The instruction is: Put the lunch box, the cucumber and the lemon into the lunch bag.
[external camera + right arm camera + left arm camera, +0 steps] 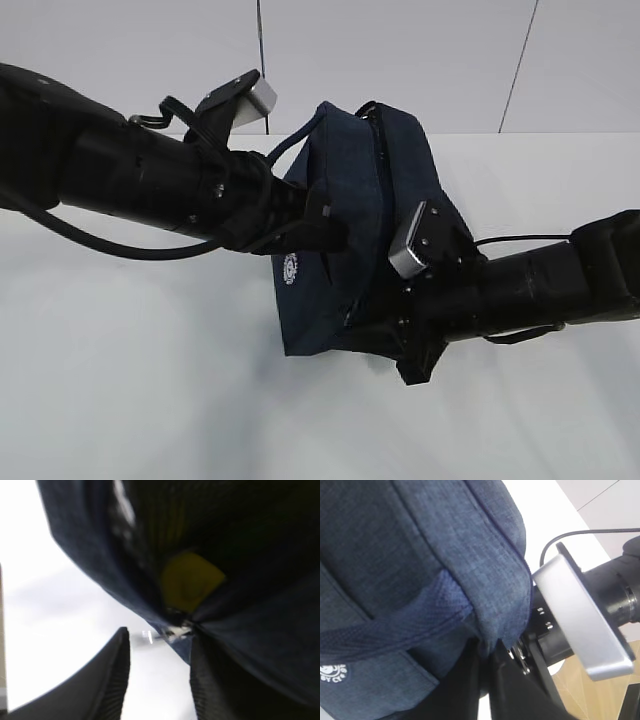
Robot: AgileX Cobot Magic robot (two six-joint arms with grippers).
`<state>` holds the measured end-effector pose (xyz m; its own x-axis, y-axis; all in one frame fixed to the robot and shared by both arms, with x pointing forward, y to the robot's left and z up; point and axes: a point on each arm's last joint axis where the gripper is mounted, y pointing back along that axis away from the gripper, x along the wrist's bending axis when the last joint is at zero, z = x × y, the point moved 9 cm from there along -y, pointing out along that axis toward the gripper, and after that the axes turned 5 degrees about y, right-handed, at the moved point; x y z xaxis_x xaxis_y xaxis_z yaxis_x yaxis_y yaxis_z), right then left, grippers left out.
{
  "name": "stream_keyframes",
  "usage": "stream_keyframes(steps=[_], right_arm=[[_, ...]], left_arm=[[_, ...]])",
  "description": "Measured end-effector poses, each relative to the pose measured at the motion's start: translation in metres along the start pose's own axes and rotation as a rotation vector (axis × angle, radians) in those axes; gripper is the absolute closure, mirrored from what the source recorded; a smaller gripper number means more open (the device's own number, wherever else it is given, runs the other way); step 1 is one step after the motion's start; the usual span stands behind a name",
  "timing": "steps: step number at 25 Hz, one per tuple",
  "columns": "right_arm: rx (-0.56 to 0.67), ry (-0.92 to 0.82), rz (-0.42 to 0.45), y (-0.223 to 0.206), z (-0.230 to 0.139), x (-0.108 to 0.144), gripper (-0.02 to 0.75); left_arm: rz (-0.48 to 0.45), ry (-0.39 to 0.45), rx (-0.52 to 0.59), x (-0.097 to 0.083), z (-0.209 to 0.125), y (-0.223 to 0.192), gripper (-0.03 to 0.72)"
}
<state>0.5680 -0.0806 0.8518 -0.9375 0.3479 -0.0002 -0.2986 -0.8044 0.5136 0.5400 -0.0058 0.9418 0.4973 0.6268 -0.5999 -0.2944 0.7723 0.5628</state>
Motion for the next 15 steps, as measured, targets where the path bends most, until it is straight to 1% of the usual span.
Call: stream_keyframes(steps=[3, 5, 15], right_arm=[[-0.012, -0.031, 0.009, 0.0000, 0.0022, 0.0016, 0.388], [-0.016, -0.058, 0.012, 0.0000, 0.0029, 0.0021, 0.378], [0.004, -0.102, 0.006, -0.0017, -0.0029, 0.0007, 0.375]], left_arm=[[0.000, 0.000, 0.000, 0.0000, 0.0000, 0.0000, 0.694], [0.000, 0.000, 0.000, 0.0000, 0.0000, 0.0000, 0.694], [-0.008, 0.000, 0.006, -0.0015, -0.0010, 0.0000, 0.694]])
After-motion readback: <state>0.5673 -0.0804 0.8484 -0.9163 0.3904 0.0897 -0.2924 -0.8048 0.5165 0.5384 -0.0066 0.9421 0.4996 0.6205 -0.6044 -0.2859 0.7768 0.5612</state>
